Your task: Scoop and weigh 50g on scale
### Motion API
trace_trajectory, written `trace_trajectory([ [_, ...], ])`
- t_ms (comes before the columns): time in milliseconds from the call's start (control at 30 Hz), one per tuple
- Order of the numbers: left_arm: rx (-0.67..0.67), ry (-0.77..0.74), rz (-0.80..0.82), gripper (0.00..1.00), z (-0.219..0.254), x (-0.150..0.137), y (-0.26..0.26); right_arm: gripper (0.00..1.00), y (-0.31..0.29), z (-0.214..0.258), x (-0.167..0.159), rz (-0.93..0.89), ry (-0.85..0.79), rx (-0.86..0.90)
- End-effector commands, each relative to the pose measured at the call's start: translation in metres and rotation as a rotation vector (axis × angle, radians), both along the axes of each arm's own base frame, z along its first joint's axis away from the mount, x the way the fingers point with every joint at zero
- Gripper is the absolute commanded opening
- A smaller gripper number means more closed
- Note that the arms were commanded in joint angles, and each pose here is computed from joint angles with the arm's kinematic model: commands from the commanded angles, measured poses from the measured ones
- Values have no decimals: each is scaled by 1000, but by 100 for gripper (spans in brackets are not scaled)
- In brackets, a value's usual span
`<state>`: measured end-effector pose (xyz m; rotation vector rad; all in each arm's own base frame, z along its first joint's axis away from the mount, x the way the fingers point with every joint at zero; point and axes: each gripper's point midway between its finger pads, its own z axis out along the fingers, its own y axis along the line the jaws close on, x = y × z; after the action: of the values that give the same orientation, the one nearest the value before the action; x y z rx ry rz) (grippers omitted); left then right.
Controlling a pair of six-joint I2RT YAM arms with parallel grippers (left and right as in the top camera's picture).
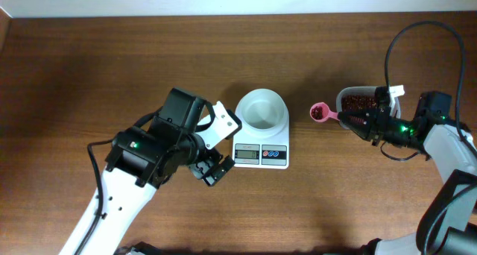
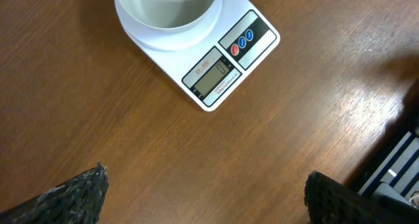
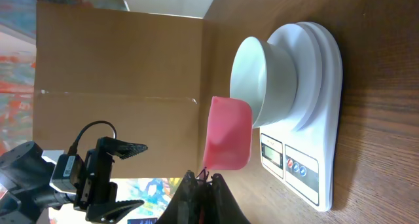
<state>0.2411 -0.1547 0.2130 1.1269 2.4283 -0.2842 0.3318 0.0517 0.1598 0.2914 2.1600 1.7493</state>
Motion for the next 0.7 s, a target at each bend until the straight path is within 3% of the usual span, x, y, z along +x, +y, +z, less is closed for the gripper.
trace_trajectory([
  [0,-23,-18,-24,99,9,-1,-4,4,3,-3,-1,11,-8,1],
  [167,57,-57,21,99,6,8,11,4,3,-3,-1,11,-8,1],
  [333,46,-48,13,99,6,6,9,4,3,-3,-1,11,-8,2],
  [400,38,-25,-111,99,4,-8,3,4,3,-3,-1,11,-8,2],
  [667,49,-42,-165,99,14,-12,3,4,3,-3,-1,11,-6,2],
])
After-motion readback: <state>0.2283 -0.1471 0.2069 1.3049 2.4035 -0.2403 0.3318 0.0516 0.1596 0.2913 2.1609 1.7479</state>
